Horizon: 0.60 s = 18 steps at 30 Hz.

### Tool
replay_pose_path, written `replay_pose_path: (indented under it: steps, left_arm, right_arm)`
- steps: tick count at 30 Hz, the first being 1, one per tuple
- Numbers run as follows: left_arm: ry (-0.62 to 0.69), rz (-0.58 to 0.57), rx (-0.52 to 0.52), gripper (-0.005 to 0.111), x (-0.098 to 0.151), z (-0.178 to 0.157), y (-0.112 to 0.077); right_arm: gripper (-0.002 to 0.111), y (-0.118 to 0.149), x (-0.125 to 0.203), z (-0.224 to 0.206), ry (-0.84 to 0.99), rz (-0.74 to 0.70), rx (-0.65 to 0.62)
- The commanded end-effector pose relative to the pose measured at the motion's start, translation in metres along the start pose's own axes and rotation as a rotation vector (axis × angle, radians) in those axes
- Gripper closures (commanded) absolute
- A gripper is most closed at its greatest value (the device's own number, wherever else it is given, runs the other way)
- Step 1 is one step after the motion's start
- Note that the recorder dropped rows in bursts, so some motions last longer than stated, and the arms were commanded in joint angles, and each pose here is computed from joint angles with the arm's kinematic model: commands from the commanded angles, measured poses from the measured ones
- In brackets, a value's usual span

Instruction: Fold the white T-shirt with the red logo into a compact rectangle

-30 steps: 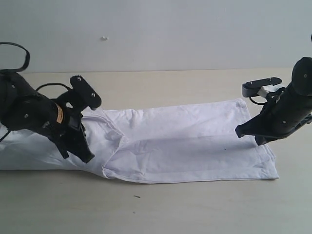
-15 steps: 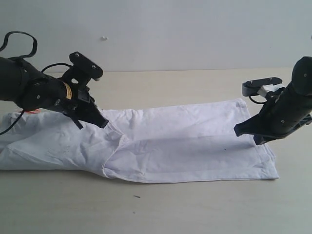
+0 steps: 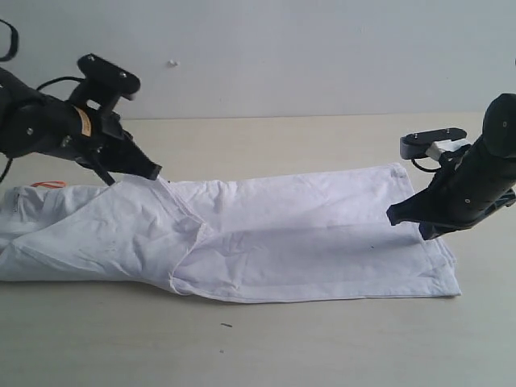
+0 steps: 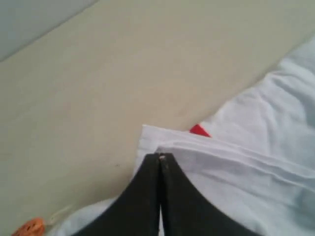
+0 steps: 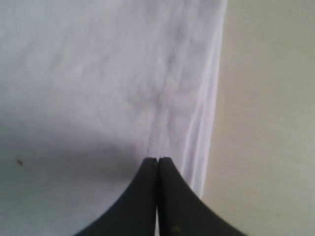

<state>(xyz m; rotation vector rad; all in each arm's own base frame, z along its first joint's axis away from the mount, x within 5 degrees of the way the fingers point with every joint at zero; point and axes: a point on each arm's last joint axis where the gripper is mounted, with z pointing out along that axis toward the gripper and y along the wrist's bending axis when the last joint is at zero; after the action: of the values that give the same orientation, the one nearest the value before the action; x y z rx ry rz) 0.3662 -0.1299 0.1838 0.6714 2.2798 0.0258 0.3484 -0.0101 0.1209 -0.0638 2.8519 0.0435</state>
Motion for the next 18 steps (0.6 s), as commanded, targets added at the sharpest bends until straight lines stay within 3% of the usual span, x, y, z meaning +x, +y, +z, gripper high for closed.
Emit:
replay_pose_path:
  steps: [1,4,9,14,18]
  left_arm:
    - [0.116,-0.199,-0.062,0.107,0.01,-0.018,0.029]
    - [0.171,-0.267,-0.082,0.107,0.027,-0.026,0.047]
    - [0.247,-0.303,-0.06,0.107,0.061,-0.032,0.06]
    - [0.269,-0.542,-0.063,0.107,0.087,-0.035,0.09]
    - [0.222,-0.647,0.058,0.107,0.095,-0.044,0.113]
  right_arm:
    - [0.108,0.0,-0.005,-0.006,-0.036,-0.001,-0.001]
    - [0.108,0.002,-0.007,-0.012,-0.061,0.028,-0.014]
    - [0.108,0.002,-0.009,-0.012,-0.08,0.032,-0.013]
    - [0.108,0.002,-0.006,-0.006,-0.047,0.035,-0.018]
    - [0.108,0.002,-0.007,-0.008,-0.053,0.035,-0.018]
